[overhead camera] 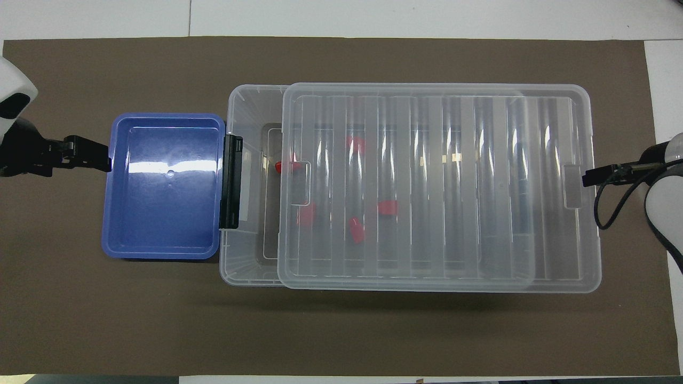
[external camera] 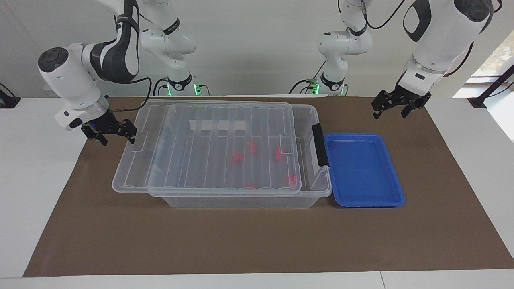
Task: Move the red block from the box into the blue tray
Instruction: 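Slide the clear lid away from the blue tray with the right gripper, then reach the left gripper into the opened box toward a red block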
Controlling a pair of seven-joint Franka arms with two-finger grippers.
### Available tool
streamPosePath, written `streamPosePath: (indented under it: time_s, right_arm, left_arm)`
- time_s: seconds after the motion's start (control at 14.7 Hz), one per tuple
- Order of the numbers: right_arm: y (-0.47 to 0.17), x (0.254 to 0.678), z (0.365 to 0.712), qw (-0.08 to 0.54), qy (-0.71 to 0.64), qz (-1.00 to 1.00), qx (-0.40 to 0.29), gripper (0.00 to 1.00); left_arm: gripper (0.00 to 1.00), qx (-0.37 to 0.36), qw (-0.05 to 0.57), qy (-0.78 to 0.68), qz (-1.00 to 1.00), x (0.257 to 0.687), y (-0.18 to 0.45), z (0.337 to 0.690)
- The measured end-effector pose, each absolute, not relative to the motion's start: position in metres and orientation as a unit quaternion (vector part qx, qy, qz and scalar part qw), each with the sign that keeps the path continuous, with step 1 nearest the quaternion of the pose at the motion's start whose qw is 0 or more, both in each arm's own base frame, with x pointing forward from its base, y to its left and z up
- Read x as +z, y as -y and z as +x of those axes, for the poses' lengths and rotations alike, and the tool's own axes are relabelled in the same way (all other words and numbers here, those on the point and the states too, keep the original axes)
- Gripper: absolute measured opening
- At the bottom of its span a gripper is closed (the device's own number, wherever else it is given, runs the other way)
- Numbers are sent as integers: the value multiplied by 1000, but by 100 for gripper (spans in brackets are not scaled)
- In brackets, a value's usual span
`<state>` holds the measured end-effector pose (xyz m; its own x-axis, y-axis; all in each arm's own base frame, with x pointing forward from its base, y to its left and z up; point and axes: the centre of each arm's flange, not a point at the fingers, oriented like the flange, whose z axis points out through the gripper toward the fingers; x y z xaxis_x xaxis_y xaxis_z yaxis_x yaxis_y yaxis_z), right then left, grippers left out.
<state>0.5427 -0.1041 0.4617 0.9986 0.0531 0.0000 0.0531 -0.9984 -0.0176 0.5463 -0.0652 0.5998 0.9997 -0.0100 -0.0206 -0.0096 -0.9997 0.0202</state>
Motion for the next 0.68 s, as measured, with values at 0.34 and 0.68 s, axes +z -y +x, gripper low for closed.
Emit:
streamPosePath:
  time_s: [0.34, 0.68]
  right_arm:
    - [127, 462, 538, 8, 40, -999, -3, 100]
    - [143, 463, 535, 4, 49, -999, -7, 100]
  left_arm:
    - [100, -10, 10, 5, 1000, 600, 65, 546]
    - [100, 10, 12, 9, 1000, 603, 70, 550]
